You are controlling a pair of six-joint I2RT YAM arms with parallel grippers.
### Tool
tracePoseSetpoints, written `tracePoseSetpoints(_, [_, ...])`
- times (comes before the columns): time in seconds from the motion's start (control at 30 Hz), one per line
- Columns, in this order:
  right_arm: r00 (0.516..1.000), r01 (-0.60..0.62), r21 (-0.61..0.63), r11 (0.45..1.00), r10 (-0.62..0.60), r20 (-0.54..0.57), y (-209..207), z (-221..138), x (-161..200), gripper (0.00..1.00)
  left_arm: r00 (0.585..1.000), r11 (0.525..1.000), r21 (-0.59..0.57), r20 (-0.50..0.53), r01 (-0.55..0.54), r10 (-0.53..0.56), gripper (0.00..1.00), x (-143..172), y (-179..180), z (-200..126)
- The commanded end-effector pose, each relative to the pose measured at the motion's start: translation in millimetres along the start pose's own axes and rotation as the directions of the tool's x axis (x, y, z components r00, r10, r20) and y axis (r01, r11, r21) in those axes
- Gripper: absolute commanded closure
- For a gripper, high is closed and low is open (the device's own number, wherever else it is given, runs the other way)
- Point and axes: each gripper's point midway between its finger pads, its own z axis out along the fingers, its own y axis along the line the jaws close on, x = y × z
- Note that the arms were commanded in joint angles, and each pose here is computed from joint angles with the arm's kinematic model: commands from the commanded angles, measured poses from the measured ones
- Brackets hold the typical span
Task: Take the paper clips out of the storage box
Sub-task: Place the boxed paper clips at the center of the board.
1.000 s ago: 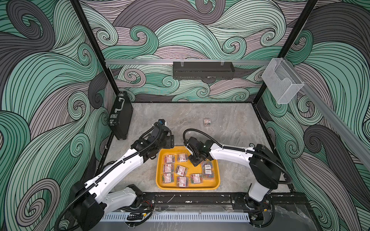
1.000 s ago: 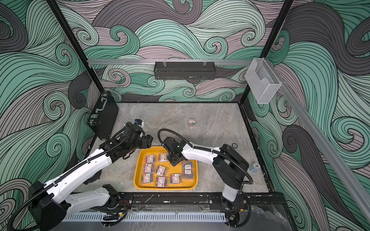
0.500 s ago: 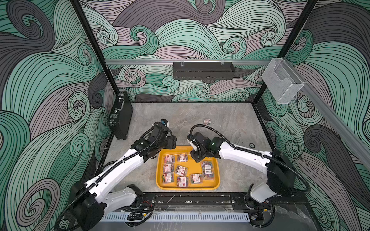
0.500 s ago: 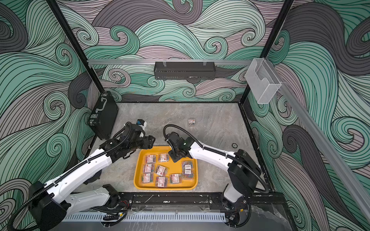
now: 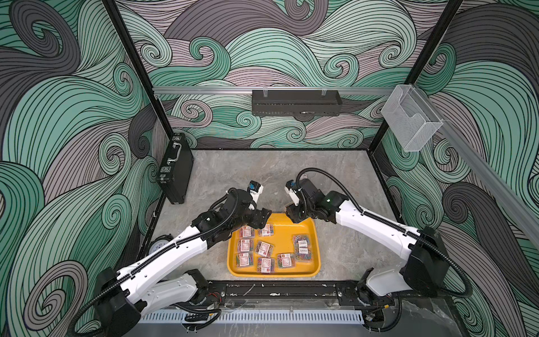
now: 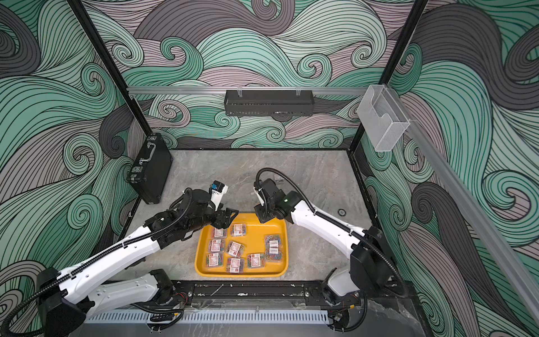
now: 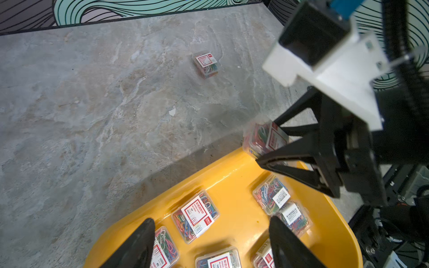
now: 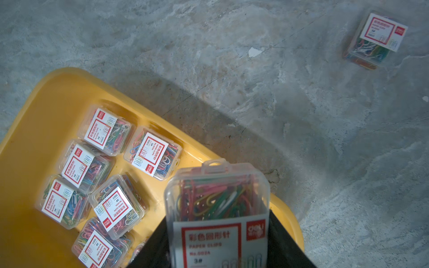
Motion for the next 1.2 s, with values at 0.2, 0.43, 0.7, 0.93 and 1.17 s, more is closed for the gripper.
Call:
tracePoseSetpoints(0.2, [0.996, -0.077, 0.051, 0.996, 0.074, 0.048, -44.4, -11.0, -26.3, 0.47, 0.996, 0.994, 0.073, 0.057, -0.078, 0.074, 0.24, -9.1, -23.4, -11.1])
tracePoseSetpoints(0.43, [0.991, -0.125, 0.107, 0.986, 0.119, 0.059, -79.8, -8.9, -35.5, 0.48, 0.996, 0.996, 0.048, 0.055, -0.078, 0.076, 0.24, -5.8, -20.3, -14.9])
tracePoseSetpoints(0.7, [0.985, -0.172, 0.184, 0.968, 0.164, 0.061, -120.9, -3.5, -43.6, 0.48, 0.995, 0.996, 0.036, 0.064, -0.079, 0.077, 0.25, -4.7, -17.8, -18.2])
tracePoseSetpoints(0.93, [0.978, -0.207, 0.249, 0.946, 0.201, 0.047, -153.7, 9.6, -50.5, 0.48, 0.996, 0.997, -0.009, 0.053, -0.07, 0.071, 0.25, -5.9, -10.8, -17.7])
tracePoseSetpoints(1.17, [0.971, -0.235, 0.277, 0.932, 0.237, 0.029, -178.9, 30.2, -59.9, 0.49, 0.999, 0.997, -0.064, 0.009, -0.043, 0.043, 0.26, -3.2, -2.8, -12.3])
